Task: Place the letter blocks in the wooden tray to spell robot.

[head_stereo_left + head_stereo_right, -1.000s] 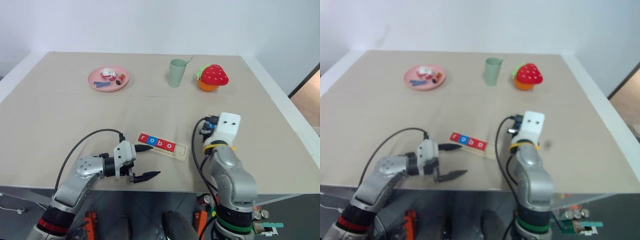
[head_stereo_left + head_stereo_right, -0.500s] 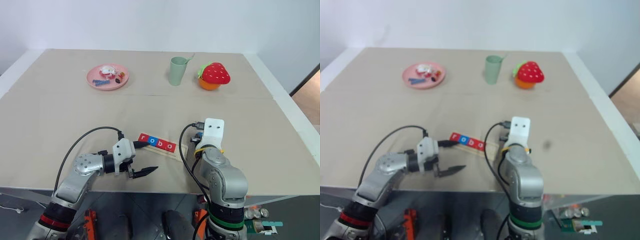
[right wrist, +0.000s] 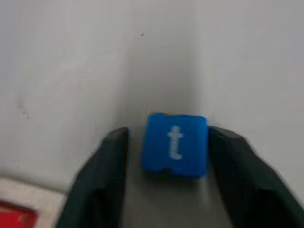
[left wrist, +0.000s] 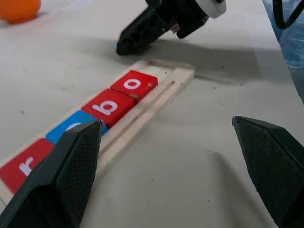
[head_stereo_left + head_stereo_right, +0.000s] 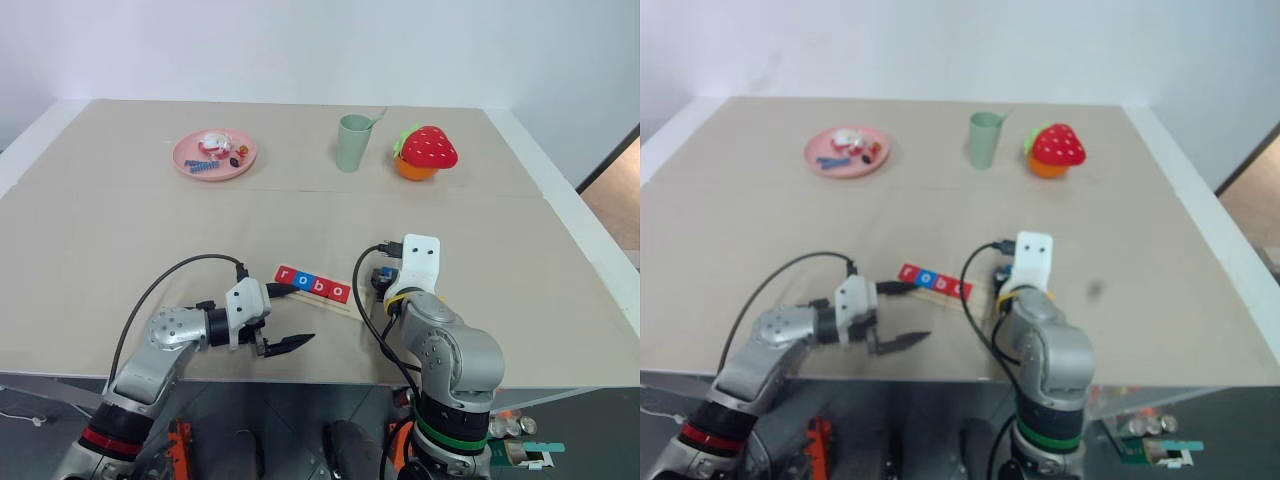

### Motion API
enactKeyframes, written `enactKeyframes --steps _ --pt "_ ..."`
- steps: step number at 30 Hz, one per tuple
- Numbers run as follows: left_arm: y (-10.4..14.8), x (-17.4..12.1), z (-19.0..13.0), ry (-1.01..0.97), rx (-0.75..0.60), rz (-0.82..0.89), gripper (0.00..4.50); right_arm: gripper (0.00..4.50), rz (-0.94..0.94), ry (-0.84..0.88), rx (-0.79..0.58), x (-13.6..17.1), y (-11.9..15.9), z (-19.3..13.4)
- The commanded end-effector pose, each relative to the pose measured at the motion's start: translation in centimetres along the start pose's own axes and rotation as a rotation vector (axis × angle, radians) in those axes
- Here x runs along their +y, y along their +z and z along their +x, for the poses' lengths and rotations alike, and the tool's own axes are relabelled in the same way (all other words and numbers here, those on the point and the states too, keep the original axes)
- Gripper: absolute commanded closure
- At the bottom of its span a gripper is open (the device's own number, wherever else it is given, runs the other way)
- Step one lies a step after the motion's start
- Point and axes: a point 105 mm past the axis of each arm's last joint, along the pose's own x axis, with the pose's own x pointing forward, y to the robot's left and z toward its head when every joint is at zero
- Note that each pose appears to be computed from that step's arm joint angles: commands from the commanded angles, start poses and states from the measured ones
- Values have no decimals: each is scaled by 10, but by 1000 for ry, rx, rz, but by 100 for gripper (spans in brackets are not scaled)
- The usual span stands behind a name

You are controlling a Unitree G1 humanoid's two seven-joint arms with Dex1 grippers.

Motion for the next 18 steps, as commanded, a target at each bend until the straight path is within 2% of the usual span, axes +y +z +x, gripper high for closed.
enactKeyframes --steps 1,2,3,7,11,13,16,18 --pt "12 1 0 5 -30 54 0 51 8 22 -79 -7 22 -11" --pt "12 1 1 4 -30 59 0 12 0 24 -86 -11 25 -13" --pt "12 1 1 4 -30 64 0 2 -11 32 -97 -16 30 -16" --pt "13 1 2 1 -33 83 0 2 -93 83 -137 -34 53 -23" --pt "18 -2 4 -24 -57 96 0 2 -234 293 -181 -44 74 -22" --pt "24 -5 6 -38 -84 75 0 2 -428 500 -179 -45 66 -21" --pt "29 -12 5 -64 -99 41 0 2 -716 741 -104 -63 38 -15" --pt "29 -14 4 -61 -91 42 0 2 -733 842 -73 -68 32 -12"
